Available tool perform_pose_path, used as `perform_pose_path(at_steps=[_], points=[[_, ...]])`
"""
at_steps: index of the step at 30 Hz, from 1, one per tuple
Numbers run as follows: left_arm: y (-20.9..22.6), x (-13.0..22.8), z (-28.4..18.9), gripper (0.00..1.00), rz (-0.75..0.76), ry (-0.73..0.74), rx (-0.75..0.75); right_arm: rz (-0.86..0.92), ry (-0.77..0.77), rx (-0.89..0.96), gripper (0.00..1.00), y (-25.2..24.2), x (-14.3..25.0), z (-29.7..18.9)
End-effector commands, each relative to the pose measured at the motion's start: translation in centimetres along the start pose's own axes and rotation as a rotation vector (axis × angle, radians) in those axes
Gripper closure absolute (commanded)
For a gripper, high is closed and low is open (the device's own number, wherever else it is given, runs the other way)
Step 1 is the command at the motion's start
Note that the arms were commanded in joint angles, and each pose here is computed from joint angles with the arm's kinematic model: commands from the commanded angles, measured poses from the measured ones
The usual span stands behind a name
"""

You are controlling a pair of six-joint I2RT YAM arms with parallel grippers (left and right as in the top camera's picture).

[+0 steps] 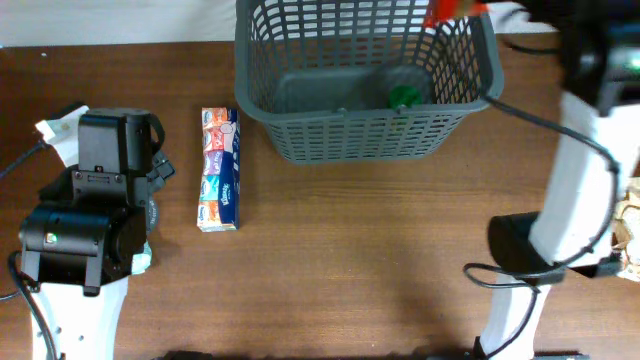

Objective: Pack container
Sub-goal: 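Lift and carry the pasta packet over the basket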

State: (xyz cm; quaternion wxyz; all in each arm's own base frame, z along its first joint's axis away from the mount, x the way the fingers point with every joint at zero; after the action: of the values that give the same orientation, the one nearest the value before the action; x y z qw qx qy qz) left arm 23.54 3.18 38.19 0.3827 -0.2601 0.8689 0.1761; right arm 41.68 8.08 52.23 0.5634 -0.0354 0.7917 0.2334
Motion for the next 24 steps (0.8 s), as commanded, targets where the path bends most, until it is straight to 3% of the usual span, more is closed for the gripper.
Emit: perform_pose_path(at_steps=[1, 5, 10, 24], points=[[0.3, -0.3, -0.4, 0.0, -0.022, -0.015, 0.008, -0.022, -0.011, 0.098, 0.96, 0.2, 0.9, 3.1], [0.3, -0.3, -0.4, 0.0, -0.022, -0.015, 0.008, -0.039, 0.115, 0.237, 0.96, -2.3, 5.1, 9.2], [0.3, -0.3, -0.4, 0.01, -0.022, -0.015, 0.008, -0.021, 0.243, 0.295, 0.96, -4.8, 8.7, 12.1], [0.3, -0.3, -0.4, 0.0, -0.022, -0.015, 0.008, -0.021, 0.466, 0.525, 0.96, -10.5, 14.9, 13.7]])
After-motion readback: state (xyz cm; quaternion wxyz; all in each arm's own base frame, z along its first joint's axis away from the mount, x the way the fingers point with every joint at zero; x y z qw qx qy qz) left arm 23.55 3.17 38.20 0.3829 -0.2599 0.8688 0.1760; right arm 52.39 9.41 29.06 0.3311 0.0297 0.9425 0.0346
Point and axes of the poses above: each gripper's point midway between its finger pads, its own z axis out along the fingers, its own y axis along the line the jaws close on, x = y × z, the point moved 7 cm from there along -z, back along the fingers, and after that the axes turned 4 degrees about z, right-handed, at the moved point
